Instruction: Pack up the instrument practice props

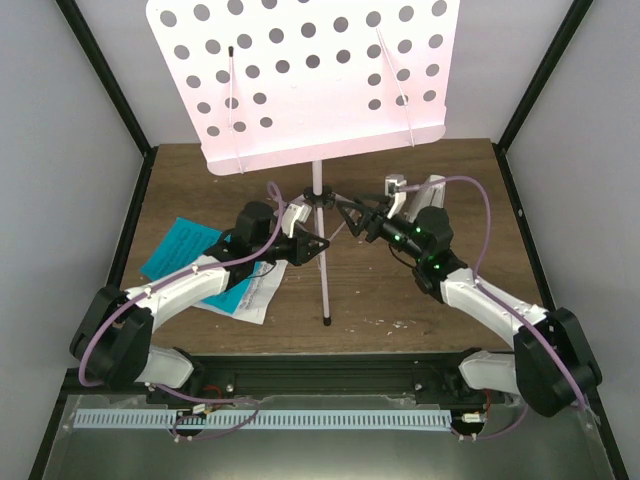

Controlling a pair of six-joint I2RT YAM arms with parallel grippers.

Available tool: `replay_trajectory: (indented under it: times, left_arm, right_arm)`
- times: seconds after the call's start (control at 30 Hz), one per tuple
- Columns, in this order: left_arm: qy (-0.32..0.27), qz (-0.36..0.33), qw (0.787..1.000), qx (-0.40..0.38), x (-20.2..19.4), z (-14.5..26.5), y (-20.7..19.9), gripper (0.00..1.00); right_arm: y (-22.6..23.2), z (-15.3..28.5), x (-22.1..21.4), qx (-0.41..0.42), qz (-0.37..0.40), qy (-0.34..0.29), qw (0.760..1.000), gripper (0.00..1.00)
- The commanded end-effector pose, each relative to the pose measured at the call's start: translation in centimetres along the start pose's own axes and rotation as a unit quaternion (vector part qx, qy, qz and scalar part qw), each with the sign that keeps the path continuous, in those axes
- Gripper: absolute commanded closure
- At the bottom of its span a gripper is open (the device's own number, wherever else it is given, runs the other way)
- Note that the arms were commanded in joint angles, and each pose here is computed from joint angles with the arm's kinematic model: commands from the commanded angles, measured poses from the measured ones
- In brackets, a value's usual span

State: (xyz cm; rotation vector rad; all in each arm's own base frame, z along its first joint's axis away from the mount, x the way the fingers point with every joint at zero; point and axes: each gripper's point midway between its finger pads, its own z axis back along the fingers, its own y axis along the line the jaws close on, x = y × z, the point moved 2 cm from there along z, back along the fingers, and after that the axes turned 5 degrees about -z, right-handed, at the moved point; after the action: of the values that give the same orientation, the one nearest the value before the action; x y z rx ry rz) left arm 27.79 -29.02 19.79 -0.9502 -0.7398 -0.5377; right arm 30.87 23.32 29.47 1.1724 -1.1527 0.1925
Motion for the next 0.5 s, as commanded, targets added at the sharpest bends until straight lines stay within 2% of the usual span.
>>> replay_trajectory:
  times: [0.0, 0.23, 0.4, 0.47]
  left_arm:
    - [-0.011, 0.033, 0.999, 0.0, 1.3, 0.8, -0.7, 0.91]
    - [-0.011, 0.038, 0.999, 0.001, 1.1, 0.8, -0.6, 0.92]
    - [-0.009, 0.038, 0.999, 0.002, 1.0, 0.7, -0.6, 0.93]
    - [-0.009, 0.038, 0.999, 0.002, 1.1, 0.7, -0.6, 0.93]
  right_arm:
    - [2.5, -1.7, 0.7, 0.059, -0.154, 0.06, 0.984, 0.25]
    - [1.5, -2.9, -0.2, 0.054, -0.176, 0.086, 0.979, 0.51]
    - [0.6, -2.9, -0.7, 0.032, -0.175, 0.087, 0.98, 0.53]
    - [0.3, -3.0, -0.9, 0.026, -0.175, 0.088, 0.98, 0.5]
